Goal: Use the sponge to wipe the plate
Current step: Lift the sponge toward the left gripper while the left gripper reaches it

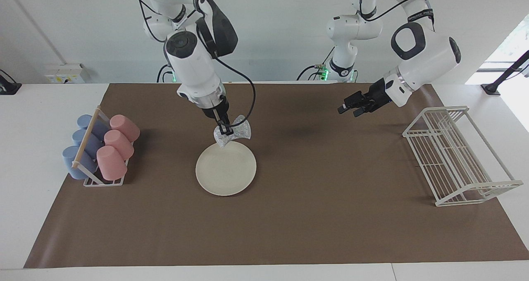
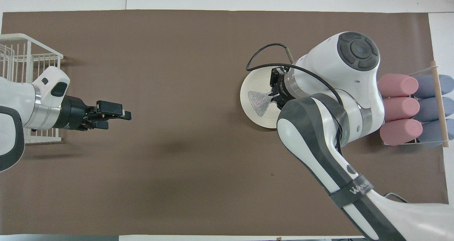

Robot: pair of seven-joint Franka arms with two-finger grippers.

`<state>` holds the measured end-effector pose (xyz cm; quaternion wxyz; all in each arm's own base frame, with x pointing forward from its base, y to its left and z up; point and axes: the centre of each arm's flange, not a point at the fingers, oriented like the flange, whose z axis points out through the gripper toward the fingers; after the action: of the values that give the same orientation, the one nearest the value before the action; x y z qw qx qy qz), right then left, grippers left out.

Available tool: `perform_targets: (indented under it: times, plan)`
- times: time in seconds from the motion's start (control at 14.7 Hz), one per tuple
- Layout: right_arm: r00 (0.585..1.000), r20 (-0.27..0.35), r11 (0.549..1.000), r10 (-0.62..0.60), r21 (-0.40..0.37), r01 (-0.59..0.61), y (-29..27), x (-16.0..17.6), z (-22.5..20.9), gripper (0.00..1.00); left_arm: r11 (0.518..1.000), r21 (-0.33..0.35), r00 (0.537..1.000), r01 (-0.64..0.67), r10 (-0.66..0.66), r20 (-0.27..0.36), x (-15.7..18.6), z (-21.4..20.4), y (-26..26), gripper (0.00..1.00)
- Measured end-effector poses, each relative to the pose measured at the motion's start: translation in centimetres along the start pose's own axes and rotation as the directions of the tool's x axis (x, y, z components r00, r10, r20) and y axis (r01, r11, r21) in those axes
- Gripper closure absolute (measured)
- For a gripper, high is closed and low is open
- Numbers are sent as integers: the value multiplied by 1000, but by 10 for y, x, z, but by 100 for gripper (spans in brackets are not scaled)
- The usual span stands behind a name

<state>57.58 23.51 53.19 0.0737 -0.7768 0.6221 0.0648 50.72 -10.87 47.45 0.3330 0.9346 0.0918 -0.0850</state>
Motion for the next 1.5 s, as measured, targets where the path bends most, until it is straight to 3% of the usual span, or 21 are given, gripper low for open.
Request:
perform_targets:
  times: [0.14,0.34,0.68,1.02,1.5]
  plan:
    - [999,1,998,47,32,-47,12,-14,-40,90,996,-91,1000,14,-11,29,-6,10,18,0]
    - [996,-14,996,90,13,-90,40,-35,-75,90,976,-213,998,40,-27,64,-13,21,40,0]
    - [995,-45,996,88,-19,-88,63,-76,-77,90,925,-366,991,105,-65,121,-22,32,68,0]
    - [994,-38,995,100,-2,-101,66,-99,-66,90,861,-457,969,221,-142,201,-33,42,94,0]
    - [995,-40,995,95,31,-94,54,-100,-53,90,817,-495,950,296,-200,238,-69,96,143,0]
